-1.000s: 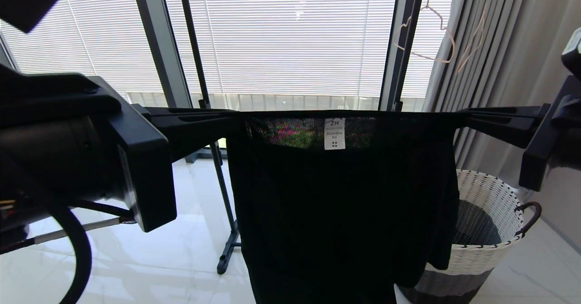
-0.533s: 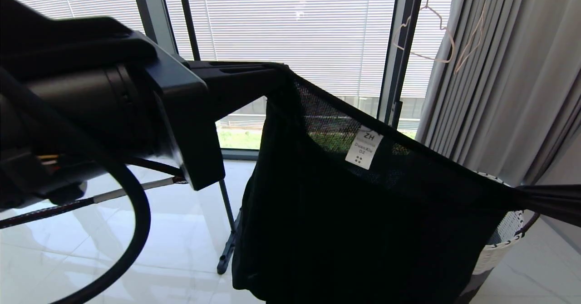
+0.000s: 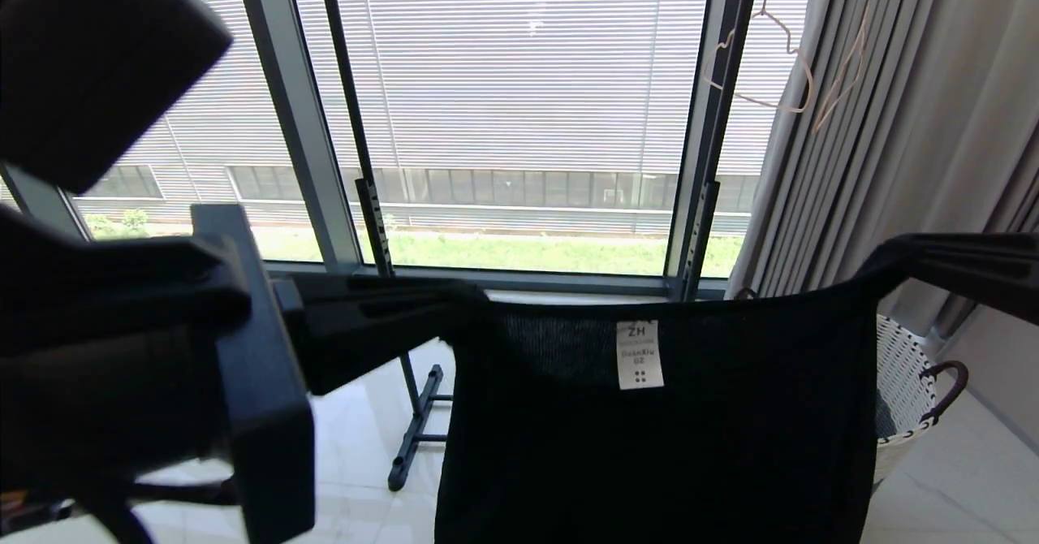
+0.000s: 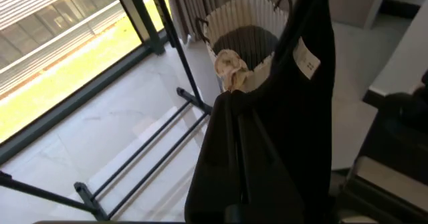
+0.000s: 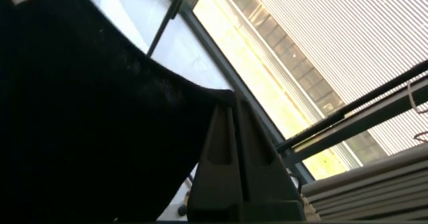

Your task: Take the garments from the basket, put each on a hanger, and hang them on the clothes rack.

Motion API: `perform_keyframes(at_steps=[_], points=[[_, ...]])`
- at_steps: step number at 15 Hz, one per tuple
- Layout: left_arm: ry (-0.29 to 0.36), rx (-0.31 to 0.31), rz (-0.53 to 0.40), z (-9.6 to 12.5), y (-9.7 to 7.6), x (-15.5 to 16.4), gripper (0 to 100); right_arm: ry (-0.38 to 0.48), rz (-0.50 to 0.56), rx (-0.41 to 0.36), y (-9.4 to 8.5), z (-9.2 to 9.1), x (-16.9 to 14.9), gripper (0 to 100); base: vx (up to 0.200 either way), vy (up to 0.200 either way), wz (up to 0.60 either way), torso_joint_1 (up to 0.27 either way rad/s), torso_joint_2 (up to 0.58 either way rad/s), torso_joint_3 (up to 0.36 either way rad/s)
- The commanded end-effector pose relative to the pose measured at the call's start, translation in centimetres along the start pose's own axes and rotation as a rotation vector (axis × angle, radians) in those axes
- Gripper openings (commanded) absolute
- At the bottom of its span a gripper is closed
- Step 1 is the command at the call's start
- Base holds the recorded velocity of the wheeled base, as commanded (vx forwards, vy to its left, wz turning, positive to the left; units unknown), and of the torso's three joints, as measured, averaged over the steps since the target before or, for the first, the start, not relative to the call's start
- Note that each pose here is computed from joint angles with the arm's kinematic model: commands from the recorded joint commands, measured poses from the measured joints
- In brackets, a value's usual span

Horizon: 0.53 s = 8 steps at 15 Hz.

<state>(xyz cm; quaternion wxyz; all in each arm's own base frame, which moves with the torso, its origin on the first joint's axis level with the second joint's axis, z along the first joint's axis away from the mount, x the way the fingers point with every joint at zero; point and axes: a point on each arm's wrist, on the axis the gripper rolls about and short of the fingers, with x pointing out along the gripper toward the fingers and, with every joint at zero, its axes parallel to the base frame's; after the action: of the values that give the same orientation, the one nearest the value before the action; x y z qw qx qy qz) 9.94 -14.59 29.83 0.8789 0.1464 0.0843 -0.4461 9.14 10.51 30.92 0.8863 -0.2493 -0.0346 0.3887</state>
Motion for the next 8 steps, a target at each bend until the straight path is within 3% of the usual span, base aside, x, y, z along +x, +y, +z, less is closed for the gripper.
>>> perform_keyframes(at_steps=[1,6,8], points=[[-0.013,0.006,-0.076,-0.3,-0.9,-3.8,0,0.002,-0.033,0.004,-0.7,1.4,4.6,0,0.000,0.000,0.00,0.000,0.00,0.000],[-0.010,-0.004,-0.075,-0.2,-1.0,-3.7,0,-0.012,-0.042,0.005,-1.0,2.1,4.8,0,0.000,0.000,0.00,0.000,0.00,0.000],[-0.032,-0.038,0.089,1.2,0.6,-1.6,0,-0.007,-0.039,0.005,-1.2,2.1,2.8,0,0.000,0.000,0.00,0.000,0.00,0.000]])
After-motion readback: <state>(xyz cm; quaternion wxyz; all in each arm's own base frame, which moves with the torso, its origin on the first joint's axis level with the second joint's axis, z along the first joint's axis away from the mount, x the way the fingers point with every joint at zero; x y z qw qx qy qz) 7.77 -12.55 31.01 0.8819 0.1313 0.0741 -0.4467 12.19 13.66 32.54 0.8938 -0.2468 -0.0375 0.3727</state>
